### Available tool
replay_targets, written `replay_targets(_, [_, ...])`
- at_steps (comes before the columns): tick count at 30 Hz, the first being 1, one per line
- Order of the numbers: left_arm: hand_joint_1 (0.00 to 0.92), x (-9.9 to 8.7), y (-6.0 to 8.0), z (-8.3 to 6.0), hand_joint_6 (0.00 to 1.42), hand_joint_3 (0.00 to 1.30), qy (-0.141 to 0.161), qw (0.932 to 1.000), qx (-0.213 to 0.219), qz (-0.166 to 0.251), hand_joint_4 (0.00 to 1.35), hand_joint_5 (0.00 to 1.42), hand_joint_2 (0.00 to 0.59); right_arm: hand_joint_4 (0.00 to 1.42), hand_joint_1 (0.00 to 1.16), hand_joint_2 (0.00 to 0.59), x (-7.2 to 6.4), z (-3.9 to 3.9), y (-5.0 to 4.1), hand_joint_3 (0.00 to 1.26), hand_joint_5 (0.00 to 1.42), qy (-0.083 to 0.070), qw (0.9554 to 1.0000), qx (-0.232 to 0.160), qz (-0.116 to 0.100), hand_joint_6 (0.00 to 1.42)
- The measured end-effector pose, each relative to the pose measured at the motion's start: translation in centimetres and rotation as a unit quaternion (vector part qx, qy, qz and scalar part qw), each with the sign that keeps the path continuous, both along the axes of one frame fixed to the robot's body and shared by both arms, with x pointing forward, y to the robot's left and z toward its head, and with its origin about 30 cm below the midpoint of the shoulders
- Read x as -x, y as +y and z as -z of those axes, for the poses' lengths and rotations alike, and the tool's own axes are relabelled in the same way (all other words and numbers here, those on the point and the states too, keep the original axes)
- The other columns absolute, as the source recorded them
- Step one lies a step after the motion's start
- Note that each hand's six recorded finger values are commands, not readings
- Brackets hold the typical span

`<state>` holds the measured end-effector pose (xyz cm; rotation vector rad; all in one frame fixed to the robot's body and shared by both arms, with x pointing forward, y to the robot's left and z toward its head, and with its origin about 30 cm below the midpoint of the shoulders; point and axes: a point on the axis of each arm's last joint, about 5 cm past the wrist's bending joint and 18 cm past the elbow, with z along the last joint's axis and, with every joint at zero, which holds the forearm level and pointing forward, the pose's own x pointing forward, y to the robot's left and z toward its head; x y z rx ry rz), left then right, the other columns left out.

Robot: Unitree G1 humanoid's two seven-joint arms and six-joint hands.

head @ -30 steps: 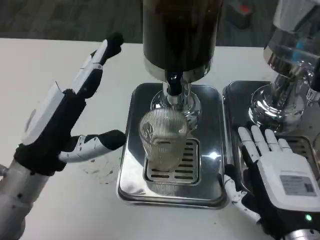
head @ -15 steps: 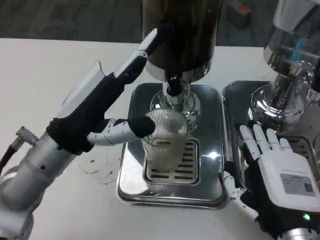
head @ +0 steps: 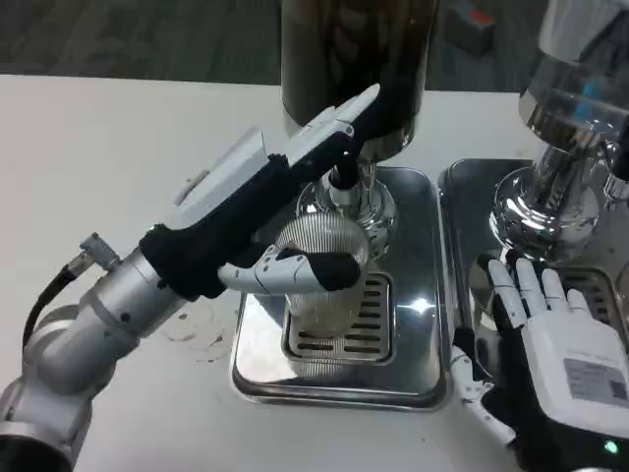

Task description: Grasp the cup under the faucet to collect the drink, then remove the cup.

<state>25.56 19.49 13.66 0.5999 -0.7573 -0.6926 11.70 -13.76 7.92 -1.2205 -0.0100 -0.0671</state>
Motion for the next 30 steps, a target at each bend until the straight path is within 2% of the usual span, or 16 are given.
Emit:
replay_targets(6, [0.0,0.1,-0.3,-0.3,0.01,0.0,-0.019,0.9996,-0.019,0.012,0.0,0.04,0.103,0.0,0.19,0.531,0.0,-0.01,0.01,0.08,0.0,-0.001,1.0,0.0,0.0,0.03])
replay_targets(12, [0.0,0.5,-0.6,-0.7,0.01,0.0,-0.053,0.9975,-0.04,0.024,0.0,0.04,0.103,0.0,0.19,0.531,-0.2,-0.11,0.05,0.08,0.0,-0.005,1.0,0.0,-0.002,0.03])
replay_targets(17, [0.0,0.8,-0.9,-1.1,0.01,0.0,-0.089,0.9931,-0.071,0.029,0.0,0.05,0.104,0.0,0.19,0.531,-0.3,-0.15,0.1,0.08,0.0,-0.007,1.0,-0.002,-0.002,0.03])
replay_targets(26, [0.0,0.8,-1.0,-1.1,0.01,0.0,-0.11,0.9895,-0.091,0.018,0.0,0.06,0.104,0.0,0.2,0.531,-0.5,-0.21,0.38,0.08,0.0,-0.008,0.9998,-0.02,0.002,0.03])
replay_targets(30, [0.0,0.9,-0.9,-1.1,0.02,0.0,-0.112,0.9896,-0.09,0.017,0.0,0.06,0.105,0.0,0.22,0.502,-0.6,-0.25,0.54,0.07,0.0,-0.006,0.9992,-0.039,0.007,0.06])
